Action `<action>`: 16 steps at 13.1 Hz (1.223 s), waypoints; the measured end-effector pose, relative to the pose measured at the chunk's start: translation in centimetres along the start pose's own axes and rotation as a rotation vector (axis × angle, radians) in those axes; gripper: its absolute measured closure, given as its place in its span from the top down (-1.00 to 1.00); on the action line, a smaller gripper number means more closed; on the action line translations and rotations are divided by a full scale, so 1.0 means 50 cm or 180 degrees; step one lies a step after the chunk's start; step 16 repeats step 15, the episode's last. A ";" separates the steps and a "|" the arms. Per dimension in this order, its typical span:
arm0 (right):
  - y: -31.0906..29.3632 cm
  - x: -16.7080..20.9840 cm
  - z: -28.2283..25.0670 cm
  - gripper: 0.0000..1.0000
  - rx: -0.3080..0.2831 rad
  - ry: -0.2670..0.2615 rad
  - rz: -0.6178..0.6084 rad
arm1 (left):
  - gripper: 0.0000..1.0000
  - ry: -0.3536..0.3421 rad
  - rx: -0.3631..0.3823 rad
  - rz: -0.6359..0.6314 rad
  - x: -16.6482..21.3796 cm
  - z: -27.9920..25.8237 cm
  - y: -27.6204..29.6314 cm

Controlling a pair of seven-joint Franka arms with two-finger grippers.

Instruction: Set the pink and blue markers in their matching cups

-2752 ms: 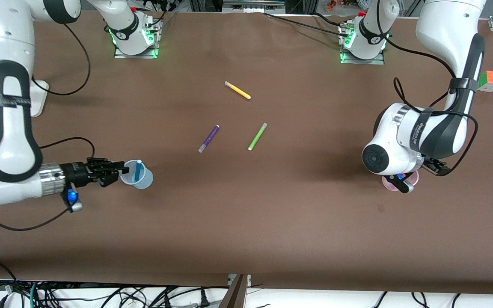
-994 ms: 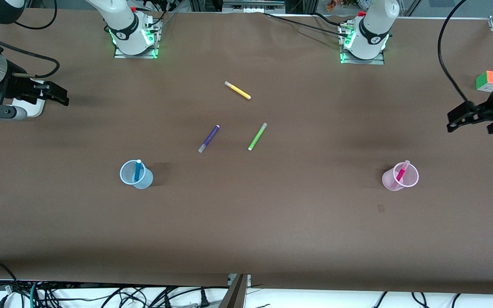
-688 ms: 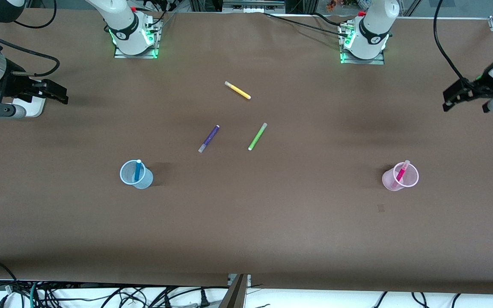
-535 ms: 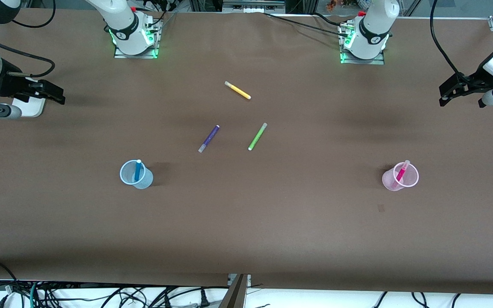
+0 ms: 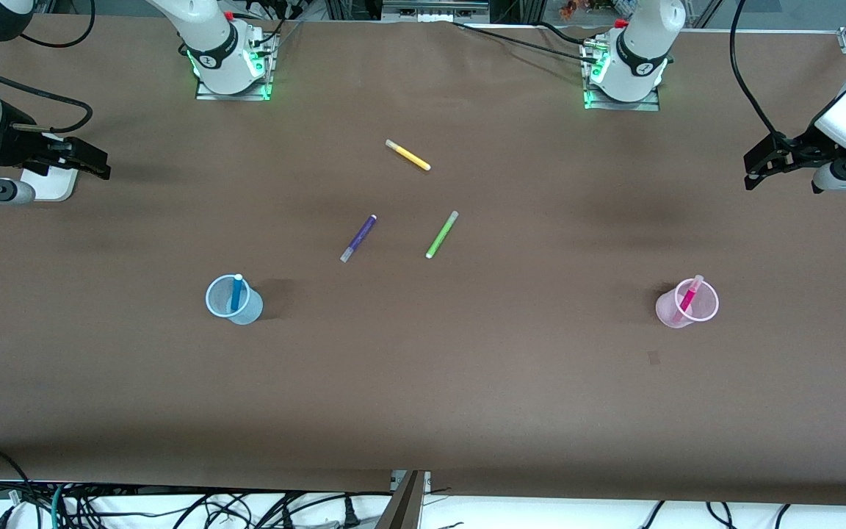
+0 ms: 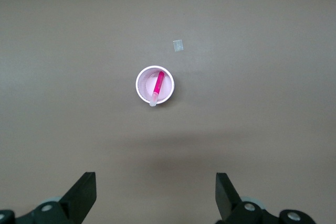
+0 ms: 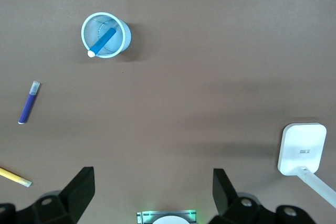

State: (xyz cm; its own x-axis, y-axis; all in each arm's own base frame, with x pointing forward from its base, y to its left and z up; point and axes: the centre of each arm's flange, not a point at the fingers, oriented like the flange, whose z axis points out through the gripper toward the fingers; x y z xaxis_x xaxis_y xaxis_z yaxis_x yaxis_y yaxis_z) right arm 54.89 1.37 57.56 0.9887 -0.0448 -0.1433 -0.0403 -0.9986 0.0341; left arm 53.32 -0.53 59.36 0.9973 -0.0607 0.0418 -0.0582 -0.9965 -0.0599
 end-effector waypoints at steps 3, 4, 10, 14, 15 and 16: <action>0.000 -0.001 0.001 0.99 -0.0001 -0.0015 0.0000 | 1.00 -0.0036 -0.0002 -0.0007 -0.001 0.001 -0.001; 0.001 -0.001 0.001 0.99 -0.0001 -0.0018 0.0001 | 1.00 -0.0040 -0.0002 -0.0009 -0.001 0.002 -0.001; 0.009 -0.001 0.001 0.99 0.0004 -0.0022 0.0022 | 1.00 -0.0065 -0.0003 -0.0016 -0.002 0.004 -0.001; 0.019 0.000 0.002 0.99 0.0010 -0.0025 0.0024 | 1.00 -0.0066 -0.0003 -0.0016 -0.002 0.004 -0.001; 0.022 0.000 0.002 0.99 0.0013 -0.0027 0.0017 | 1.00 -0.0066 -0.0003 -0.0016 -0.002 0.004 -0.001; 0.022 0.000 0.002 0.99 0.0013 -0.0027 0.0017 | 1.00 -0.0066 -0.0003 -0.0016 -0.002 0.004 -0.001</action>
